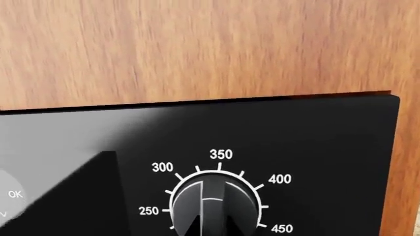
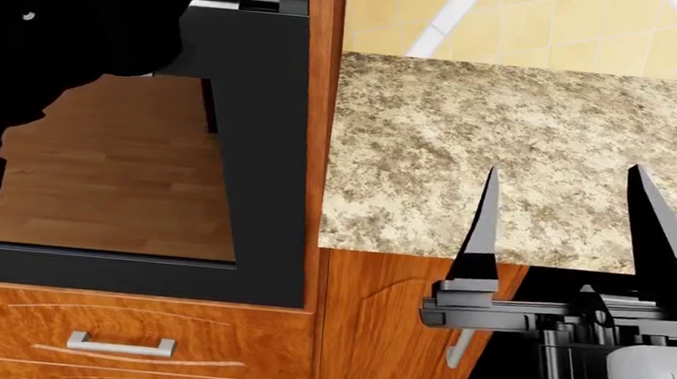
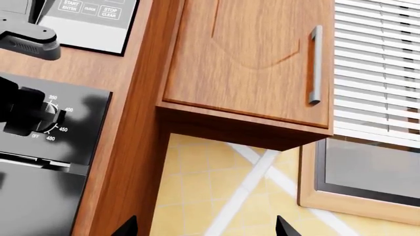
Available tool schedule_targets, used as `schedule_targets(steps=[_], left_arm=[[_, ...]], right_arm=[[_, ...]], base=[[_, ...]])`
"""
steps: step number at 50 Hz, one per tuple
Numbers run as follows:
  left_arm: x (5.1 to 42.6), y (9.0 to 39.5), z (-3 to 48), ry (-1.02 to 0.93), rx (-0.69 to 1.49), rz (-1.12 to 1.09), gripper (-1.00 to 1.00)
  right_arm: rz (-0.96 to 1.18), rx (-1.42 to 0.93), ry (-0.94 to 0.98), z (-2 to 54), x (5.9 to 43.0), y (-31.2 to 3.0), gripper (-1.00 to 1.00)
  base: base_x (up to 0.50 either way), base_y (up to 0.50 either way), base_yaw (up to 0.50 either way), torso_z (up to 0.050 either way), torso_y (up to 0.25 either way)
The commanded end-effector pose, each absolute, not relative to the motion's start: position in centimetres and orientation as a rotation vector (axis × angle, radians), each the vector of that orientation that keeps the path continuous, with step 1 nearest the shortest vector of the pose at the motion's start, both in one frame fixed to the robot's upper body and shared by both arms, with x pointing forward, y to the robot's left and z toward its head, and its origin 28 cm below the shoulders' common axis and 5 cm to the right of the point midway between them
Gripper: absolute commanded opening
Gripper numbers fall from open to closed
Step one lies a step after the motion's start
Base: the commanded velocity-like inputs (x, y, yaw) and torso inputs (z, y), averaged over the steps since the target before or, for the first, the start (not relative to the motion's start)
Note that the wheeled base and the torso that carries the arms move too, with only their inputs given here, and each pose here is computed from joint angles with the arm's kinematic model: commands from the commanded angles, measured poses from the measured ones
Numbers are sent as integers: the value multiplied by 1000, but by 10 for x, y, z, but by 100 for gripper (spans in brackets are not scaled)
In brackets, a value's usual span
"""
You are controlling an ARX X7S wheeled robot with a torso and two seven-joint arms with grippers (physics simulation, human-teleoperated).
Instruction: Preheat the oven by turning the temperature knob.
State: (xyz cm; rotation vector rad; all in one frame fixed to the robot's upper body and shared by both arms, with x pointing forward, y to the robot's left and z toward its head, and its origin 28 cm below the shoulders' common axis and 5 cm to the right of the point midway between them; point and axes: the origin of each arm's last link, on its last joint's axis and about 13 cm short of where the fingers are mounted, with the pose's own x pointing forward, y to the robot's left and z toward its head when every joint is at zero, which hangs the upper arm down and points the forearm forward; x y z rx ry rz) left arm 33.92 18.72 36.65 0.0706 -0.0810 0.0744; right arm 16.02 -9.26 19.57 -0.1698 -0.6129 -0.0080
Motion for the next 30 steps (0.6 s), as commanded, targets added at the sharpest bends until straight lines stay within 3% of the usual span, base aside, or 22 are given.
schedule_targets(steps=[1, 30], left_arm=[[344, 191, 355, -74, 168, 130, -100], [347, 195, 349, -124, 334, 179, -100]], right_arm=[[-8, -171, -615, 196, 160, -92, 100], [-8, -171, -614, 196, 160, -92, 100]], base=[[0, 0, 0, 0, 0], [0, 0, 0, 0, 0]])
